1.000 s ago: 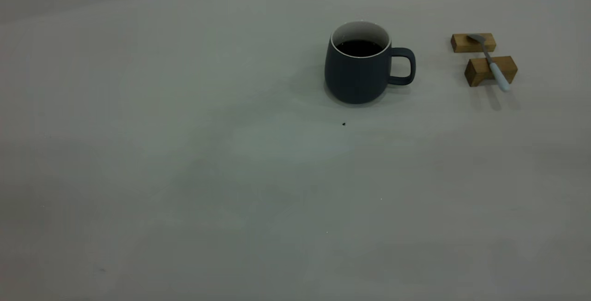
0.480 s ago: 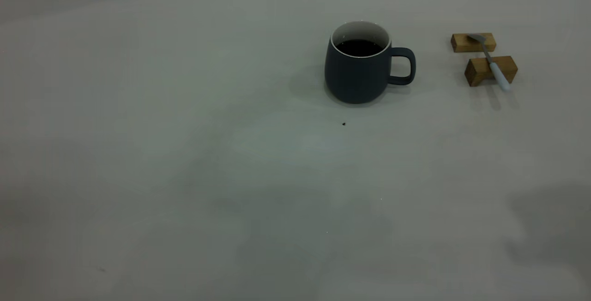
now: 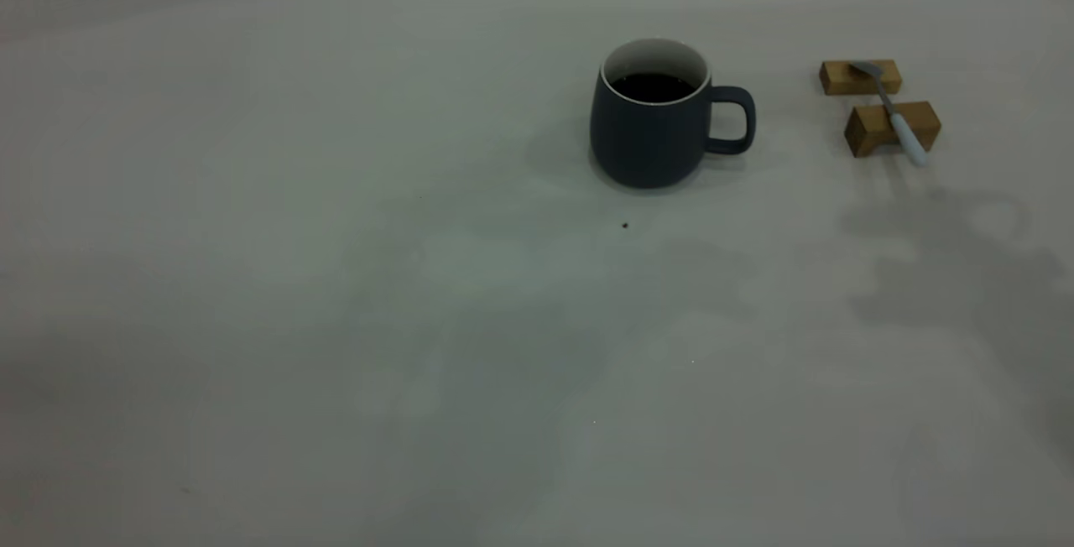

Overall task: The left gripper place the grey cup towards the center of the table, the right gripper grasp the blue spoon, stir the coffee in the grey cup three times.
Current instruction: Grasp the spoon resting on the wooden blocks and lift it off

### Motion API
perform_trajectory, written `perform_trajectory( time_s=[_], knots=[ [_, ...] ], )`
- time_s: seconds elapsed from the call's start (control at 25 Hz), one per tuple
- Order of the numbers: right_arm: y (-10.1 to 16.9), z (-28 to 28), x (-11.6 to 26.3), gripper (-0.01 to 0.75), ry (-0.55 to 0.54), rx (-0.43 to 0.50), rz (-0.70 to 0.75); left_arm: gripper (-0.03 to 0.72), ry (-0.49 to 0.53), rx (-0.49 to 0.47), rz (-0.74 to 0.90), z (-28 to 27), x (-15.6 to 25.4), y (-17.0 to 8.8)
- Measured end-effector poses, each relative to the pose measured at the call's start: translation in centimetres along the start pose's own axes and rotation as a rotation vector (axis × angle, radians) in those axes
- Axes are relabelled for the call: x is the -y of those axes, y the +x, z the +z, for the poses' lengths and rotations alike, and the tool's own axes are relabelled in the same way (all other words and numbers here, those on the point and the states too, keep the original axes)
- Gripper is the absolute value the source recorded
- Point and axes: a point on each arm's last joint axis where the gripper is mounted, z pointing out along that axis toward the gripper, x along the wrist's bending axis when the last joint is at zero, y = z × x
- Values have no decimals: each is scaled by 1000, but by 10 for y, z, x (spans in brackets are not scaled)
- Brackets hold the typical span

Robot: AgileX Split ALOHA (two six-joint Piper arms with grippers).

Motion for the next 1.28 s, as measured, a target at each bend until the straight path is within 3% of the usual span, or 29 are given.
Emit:
perform_trajectory(
  time_s=[0.4,0.68,0.88,1.28],
  knots=[
    [-25,105,-28,593,171,-11,63,585,0,0,0,0,0,0],
    [-40,162,-46,597,268,-13,101,585,0,0,0,0,0,0],
    [-50,184,-50,595,301,38,94,585,0,0,0,0,0,0],
    [-53,215,-38,593,323,36,121,585,0,0,0,0,0,0]
  ],
)
